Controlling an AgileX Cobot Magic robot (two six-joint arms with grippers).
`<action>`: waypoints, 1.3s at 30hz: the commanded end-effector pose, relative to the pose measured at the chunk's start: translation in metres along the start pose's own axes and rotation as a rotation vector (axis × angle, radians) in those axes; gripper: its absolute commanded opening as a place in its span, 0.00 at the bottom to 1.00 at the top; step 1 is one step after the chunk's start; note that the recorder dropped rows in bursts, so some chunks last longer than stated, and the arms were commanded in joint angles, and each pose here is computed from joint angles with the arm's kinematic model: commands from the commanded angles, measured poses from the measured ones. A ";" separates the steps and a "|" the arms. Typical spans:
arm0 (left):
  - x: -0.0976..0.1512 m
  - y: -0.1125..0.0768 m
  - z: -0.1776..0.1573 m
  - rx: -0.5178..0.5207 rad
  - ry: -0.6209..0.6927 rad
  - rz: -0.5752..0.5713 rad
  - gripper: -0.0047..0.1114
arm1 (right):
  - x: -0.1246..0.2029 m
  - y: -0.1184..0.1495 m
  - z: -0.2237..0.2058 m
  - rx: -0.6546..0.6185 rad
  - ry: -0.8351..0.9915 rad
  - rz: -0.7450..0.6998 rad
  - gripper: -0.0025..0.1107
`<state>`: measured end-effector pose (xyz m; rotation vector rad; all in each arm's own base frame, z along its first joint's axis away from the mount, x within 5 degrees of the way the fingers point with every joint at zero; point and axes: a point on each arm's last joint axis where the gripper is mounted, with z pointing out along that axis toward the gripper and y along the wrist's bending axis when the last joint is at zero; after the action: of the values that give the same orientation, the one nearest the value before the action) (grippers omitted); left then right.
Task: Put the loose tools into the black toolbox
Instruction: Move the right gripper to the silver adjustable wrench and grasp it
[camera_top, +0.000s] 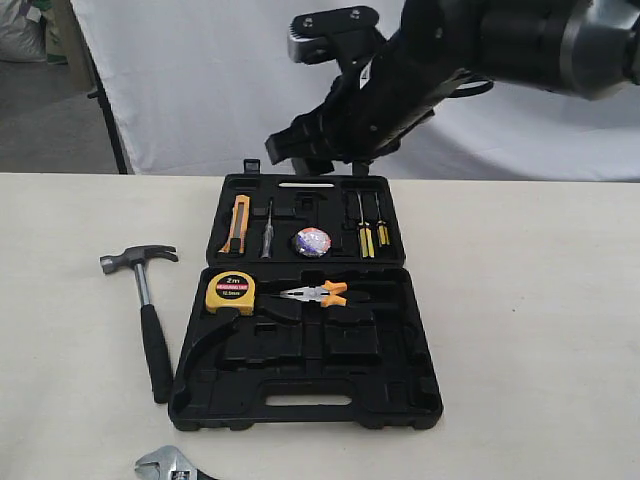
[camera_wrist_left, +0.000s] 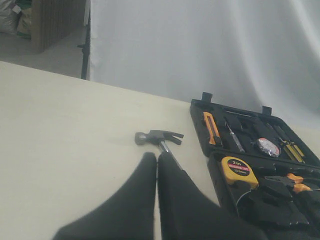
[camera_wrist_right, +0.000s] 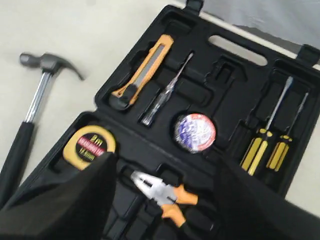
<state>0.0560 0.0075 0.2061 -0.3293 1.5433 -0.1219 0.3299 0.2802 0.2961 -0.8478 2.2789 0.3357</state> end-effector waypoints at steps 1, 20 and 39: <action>-0.002 0.001 0.000 -0.021 -0.020 0.000 0.05 | 0.011 0.044 -0.012 -0.073 0.117 -0.197 0.52; -0.002 0.001 0.000 -0.021 -0.020 0.000 0.05 | 0.119 0.173 0.013 -0.307 0.330 -0.576 0.52; -0.002 0.001 0.000 -0.021 -0.020 0.000 0.05 | 0.156 0.195 0.074 -0.327 0.391 -0.475 0.52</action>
<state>0.0560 0.0075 0.2061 -0.3293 1.5433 -0.1219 0.1520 0.3840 0.1360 -1.7314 2.2969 0.3304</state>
